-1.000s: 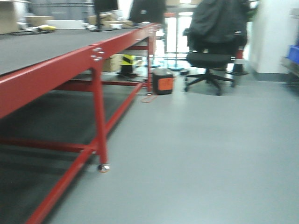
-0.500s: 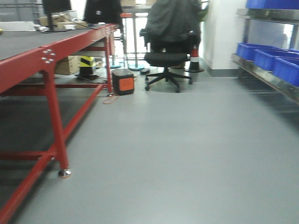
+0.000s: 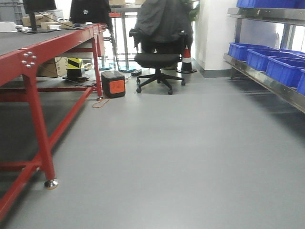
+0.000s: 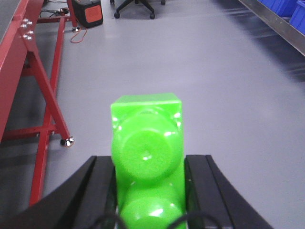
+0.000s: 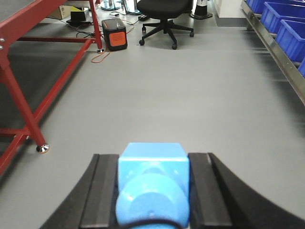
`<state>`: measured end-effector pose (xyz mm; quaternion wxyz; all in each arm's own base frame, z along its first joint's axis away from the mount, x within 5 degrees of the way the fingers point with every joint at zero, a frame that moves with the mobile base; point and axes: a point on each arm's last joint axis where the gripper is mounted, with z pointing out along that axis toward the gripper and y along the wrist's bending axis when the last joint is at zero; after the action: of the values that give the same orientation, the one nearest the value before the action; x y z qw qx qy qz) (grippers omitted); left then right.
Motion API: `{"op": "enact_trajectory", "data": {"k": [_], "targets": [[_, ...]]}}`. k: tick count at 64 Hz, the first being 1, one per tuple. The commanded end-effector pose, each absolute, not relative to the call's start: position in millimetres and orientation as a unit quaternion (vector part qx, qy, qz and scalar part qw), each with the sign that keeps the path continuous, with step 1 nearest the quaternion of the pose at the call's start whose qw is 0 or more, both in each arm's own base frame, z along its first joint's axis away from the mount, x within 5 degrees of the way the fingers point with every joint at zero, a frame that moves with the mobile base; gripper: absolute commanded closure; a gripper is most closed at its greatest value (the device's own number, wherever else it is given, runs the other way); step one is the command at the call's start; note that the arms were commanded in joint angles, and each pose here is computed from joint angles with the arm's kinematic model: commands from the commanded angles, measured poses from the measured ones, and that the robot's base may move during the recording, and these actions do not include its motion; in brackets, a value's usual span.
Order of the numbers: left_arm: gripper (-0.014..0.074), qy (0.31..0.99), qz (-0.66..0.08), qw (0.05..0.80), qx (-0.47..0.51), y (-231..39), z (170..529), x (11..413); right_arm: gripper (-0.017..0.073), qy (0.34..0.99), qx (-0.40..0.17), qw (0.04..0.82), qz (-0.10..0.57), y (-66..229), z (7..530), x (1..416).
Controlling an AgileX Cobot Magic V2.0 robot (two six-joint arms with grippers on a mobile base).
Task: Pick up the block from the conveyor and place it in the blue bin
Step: 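Drive the base along the conveyor toward the shelf of blue bins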
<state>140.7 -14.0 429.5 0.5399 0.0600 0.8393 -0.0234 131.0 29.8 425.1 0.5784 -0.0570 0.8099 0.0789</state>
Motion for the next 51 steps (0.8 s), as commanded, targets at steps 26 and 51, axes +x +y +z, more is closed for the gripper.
{"op": "enact_trajectory", "data": {"k": [26, 51], "targets": [[0.0704, 0.829, -0.029, 0.555, 0.058, -14.8, 434.8, 139.7, 0.0712, 0.8, -0.06, 0.592, 0.072, 28.4, 429.9, 130.5], [0.0704, 0.813, -0.029, 0.579, 0.056, -14.7, 439.8, 141.6, 0.0712, 0.8, -0.06, 0.593, 0.072, 28.5, 430.0, 130.5]]}}
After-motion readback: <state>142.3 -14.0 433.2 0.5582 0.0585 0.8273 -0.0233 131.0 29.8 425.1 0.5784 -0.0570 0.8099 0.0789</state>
